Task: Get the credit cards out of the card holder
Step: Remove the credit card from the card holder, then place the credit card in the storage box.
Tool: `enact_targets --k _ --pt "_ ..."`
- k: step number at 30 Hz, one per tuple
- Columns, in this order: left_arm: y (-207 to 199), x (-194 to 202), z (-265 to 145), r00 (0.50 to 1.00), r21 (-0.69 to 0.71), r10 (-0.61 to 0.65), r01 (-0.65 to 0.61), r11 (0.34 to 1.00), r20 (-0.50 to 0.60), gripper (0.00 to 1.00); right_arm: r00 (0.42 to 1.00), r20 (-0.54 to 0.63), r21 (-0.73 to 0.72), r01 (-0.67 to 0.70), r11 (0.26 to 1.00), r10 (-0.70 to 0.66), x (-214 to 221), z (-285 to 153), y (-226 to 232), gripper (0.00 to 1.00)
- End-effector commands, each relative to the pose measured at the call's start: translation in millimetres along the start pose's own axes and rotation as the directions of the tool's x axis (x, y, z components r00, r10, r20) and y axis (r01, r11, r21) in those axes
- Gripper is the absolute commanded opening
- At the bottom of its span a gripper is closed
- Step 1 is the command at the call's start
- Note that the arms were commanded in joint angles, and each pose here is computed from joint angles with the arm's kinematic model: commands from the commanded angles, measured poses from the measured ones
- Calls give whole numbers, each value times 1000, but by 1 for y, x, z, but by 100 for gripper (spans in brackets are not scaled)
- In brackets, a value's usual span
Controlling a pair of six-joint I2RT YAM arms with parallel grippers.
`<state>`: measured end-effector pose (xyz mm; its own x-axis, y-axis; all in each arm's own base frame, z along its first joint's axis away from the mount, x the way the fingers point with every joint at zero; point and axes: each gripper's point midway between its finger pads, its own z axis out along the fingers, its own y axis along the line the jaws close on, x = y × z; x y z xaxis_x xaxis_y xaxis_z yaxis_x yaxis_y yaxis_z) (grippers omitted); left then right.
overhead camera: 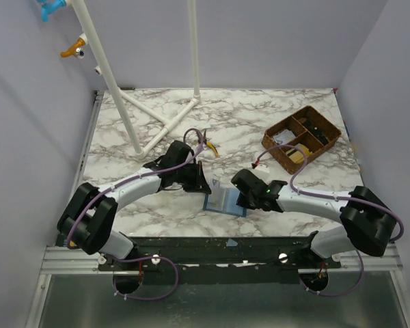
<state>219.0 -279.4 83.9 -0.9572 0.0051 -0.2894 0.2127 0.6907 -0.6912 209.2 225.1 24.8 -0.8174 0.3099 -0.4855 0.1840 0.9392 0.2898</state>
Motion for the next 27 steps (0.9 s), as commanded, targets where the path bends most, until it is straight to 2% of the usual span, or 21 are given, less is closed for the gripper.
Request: enact_targets --k 1,5,6,9,13,19,23,27 --pt "-6 -9 -22 998 -3 37 -37 999 50 0 997 31 10 72 997 -73 -21 -25 3 38" --pt "-22 -20 -42 993 34 63 -66 997 96 0 991 112 -130 88 988 -73 -54 -59 40 79" --pt "-26 -24 -48 991 47 68 -73 996 112 0 989 128 -173 97 980 -75 -60 -67 49 86" --pt "-41 -30 -63 988 109 67 -83 991 138 0 983 169 -315 125 941 -73 -73 -91 77 97" --pt "-67 -37 -85 982 230 60 -101 968 177 0 982 181 -521 144 842 -56 -76 -116 108 100" --pt "-102 -38 -109 980 407 58 -133 904 190 0 987 158 -733 140 666 -34 -82 -151 139 99" --pt "-117 -35 -122 982 515 43 -134 846 185 0 986 164 -783 147 604 -28 -85 -166 150 97" --pt "-121 -34 -127 983 556 32 -128 821 178 0 989 150 -818 129 560 -8 -85 -176 152 90"
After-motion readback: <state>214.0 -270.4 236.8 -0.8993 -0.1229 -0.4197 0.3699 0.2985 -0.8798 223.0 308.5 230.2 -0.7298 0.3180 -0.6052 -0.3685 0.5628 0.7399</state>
